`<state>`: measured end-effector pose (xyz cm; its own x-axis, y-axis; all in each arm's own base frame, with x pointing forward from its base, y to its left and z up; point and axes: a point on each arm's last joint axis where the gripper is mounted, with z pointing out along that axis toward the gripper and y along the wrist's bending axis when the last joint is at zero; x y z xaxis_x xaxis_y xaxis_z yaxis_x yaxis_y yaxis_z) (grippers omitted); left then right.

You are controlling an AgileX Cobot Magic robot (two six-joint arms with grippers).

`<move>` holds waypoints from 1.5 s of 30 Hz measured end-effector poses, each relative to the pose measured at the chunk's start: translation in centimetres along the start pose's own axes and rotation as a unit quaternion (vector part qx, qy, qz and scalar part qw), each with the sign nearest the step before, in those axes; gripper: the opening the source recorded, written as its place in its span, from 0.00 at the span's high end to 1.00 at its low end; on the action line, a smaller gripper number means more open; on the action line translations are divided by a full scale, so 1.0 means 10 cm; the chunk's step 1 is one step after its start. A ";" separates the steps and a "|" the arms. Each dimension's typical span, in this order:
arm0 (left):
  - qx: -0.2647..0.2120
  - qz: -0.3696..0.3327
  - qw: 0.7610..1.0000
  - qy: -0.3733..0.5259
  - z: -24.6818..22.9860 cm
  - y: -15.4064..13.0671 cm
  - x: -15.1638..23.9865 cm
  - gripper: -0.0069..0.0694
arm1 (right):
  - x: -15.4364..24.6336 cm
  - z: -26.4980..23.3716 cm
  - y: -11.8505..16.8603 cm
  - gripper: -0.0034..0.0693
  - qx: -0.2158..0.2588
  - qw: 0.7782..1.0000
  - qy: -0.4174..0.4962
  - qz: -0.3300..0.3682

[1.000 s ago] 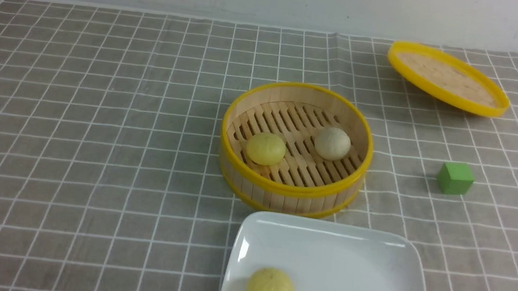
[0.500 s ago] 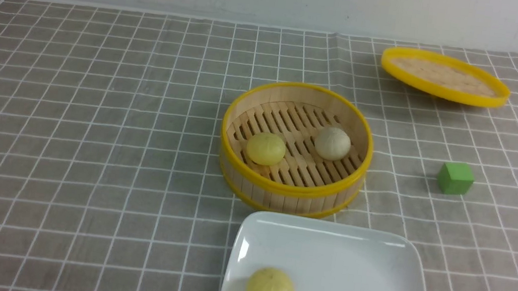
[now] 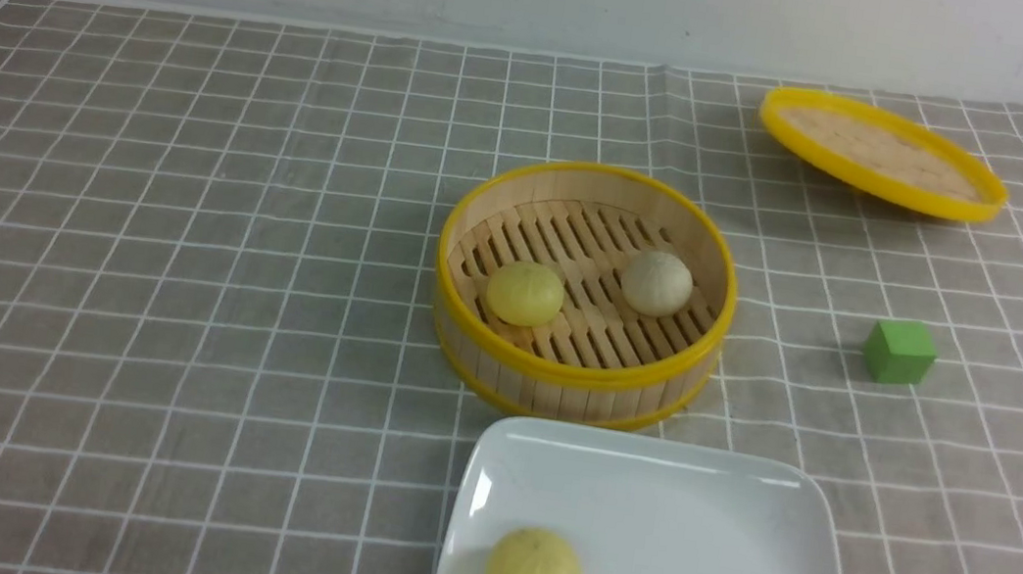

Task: Put the steamed buns into the plate on the grey tablecloth.
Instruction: 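Reach toward a bun in the bamboo steamer with the right gripper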

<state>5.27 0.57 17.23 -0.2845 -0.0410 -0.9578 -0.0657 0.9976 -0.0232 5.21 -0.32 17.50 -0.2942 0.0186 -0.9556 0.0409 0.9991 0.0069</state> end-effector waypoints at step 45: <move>0.072 -0.199 0.890 0.405 0.21 -0.39 -1.25 0.91 | -1.64 1.05 0.65 0.94 -0.251 0.881 0.396 0.065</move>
<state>11.09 -2.65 28.74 -0.8653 -0.3623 -0.3464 -0.2094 0.8891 -0.4069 20.32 5.50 30.13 -0.9007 -0.0446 -0.4322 -0.2453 0.8732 0.4212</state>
